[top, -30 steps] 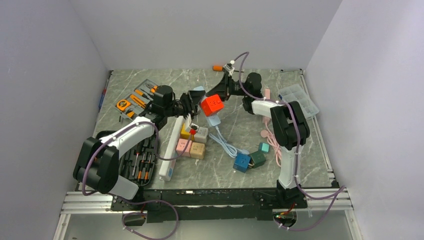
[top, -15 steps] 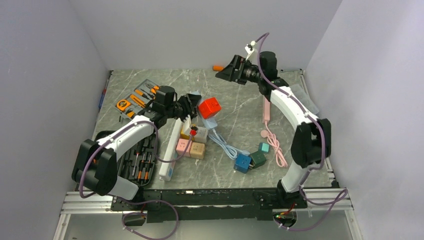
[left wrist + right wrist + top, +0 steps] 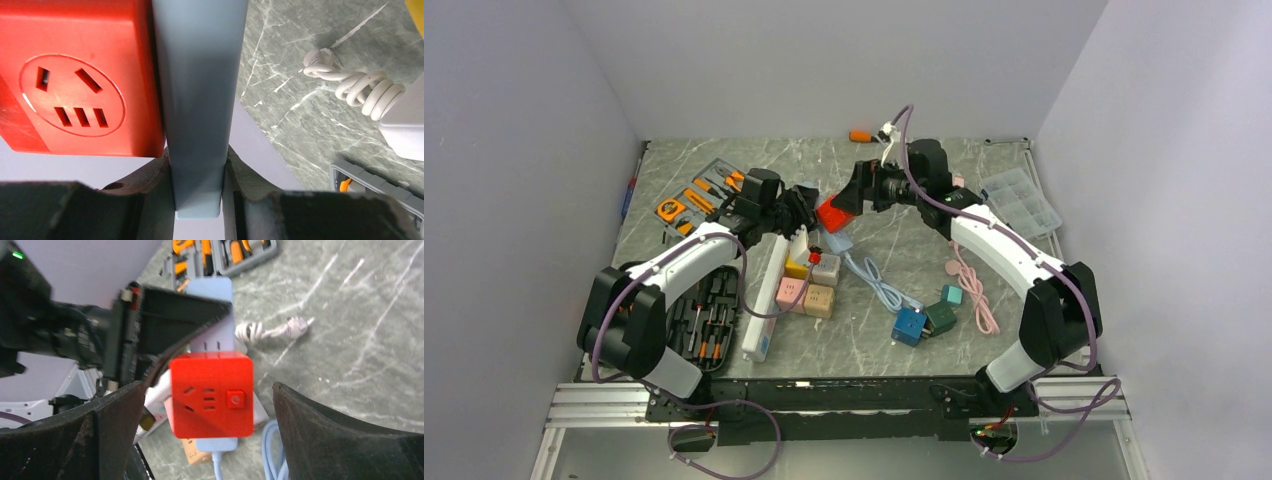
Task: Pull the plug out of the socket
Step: Remove the plug from the socket.
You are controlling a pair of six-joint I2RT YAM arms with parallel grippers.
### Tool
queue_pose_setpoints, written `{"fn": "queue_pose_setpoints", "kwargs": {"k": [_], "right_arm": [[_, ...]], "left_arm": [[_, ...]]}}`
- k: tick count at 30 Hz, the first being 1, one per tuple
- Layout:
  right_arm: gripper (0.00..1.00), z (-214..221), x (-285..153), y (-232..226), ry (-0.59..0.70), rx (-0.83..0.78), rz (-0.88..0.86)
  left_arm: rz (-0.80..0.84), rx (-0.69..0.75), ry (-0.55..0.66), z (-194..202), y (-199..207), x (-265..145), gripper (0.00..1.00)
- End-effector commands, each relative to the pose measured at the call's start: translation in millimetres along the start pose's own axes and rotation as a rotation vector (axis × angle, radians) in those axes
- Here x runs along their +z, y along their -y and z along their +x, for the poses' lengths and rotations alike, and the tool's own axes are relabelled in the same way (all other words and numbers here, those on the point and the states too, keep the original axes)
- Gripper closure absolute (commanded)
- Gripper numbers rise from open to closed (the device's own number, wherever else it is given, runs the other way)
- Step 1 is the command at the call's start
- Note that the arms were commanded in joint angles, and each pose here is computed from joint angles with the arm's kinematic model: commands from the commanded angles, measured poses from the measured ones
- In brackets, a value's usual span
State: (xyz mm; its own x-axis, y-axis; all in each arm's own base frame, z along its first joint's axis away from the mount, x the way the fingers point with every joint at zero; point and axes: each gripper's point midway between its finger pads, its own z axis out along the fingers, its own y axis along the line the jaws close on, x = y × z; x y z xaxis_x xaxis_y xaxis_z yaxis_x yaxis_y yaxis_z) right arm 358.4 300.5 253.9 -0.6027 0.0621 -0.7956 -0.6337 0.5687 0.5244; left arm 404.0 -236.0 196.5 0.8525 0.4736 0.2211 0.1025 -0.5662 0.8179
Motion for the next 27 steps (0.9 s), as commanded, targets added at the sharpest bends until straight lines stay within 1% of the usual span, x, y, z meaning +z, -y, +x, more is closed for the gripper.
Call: {"fn": "queue_pose_setpoints", "kwargs": {"k": [1,6,12,19,20,22,24,27], "right_arm": [[0.0,1.9,2.1,5.7,0.019,-0.037,0.017],[0.0,11.3,11.7,7.0,-0.004,-0.028,0.016],[0.0,24.9,29.4,-5.8,-0.034,0.004,-0.064],[0.0,32.5,43.0,-7.8,-0.061,0.021,-0.093],[0.03,31.5,43.6,-7.9,-0.062,0.022,-0.094],[0.11,29.7,45.2,-7.4,-0.071,0.023,-0.089],[0.23,29.1,46.1,-5.9,-0.084,0.024,-0.078],[0.44,29.0,45.2,-2.1,-0.101,0.027,-0.047]], "left_arm": [[-0.1,0.239,-0.068,12.0,-44.8,-12.6,1.0],[-0.107,0.251,-0.068,10.3,-44.4,-13.3,1.0],[-0.11,0.253,-0.076,11.5,-45.2,-13.1,1.0],[-0.112,0.275,-0.072,8.5,-41.7,-10.9,1.0],[-0.11,0.278,-0.068,7.1,-40.3,-10.3,1.0],[-0.101,0.288,-0.064,5.4,-37.4,-10.0,1.0],[-0.085,0.3,-0.06,3.8,-32.8,-8.9,1.0],[-0.044,0.317,-0.056,2.6,-21.7,-6.9,1.0]]}}
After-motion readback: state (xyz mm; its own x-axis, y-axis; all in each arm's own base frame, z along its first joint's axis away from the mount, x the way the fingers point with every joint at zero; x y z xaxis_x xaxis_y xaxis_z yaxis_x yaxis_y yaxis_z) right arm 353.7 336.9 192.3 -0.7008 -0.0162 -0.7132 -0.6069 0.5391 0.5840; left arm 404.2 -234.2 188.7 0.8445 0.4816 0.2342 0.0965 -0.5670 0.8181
